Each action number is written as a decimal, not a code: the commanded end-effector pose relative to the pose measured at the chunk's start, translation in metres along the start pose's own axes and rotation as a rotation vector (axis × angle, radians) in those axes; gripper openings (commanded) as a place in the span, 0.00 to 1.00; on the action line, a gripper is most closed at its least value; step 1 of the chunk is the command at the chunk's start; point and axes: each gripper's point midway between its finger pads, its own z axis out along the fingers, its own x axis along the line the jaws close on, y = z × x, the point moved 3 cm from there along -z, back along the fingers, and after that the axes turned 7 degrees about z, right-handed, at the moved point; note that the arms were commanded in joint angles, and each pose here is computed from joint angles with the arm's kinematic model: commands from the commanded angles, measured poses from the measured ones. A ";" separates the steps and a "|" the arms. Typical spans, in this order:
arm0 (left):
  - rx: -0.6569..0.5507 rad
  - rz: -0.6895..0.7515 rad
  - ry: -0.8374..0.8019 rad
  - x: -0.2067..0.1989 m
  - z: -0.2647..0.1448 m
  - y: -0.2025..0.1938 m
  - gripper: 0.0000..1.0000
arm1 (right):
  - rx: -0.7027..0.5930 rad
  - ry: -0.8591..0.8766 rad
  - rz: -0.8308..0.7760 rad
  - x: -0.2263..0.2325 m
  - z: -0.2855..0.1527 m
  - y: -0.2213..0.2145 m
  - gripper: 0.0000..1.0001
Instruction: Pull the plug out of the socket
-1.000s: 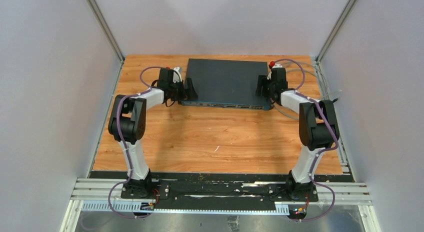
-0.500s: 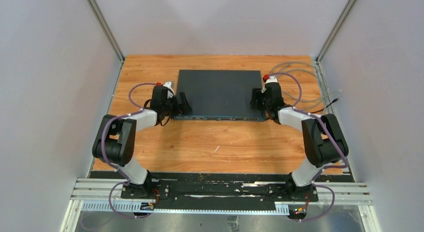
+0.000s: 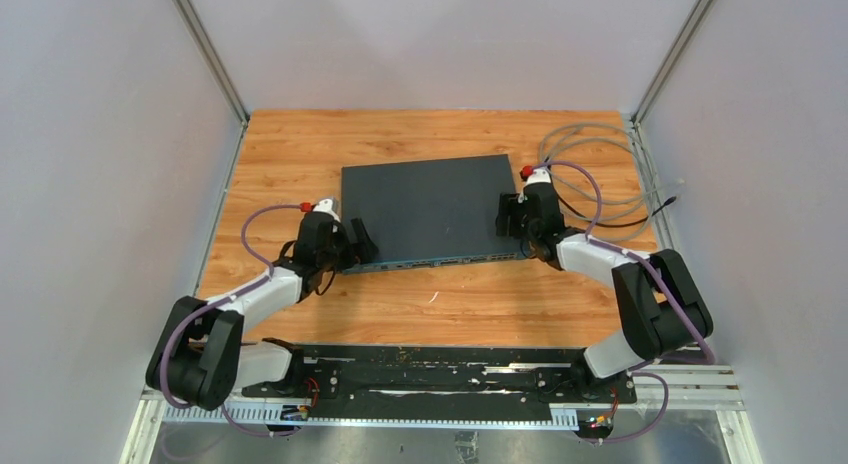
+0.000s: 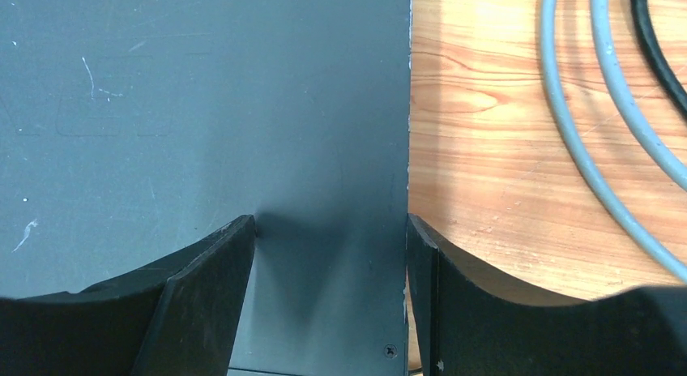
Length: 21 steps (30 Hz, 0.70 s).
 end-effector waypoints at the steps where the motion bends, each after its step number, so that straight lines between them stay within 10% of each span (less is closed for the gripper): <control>1: 0.326 -0.075 -0.092 -0.014 -0.030 -0.088 1.00 | 0.601 0.391 0.030 0.080 -0.056 -0.145 0.68; 21: 0.104 -0.064 0.171 0.013 -0.062 -0.037 1.00 | 0.375 0.155 -0.101 0.066 -0.047 -0.079 0.80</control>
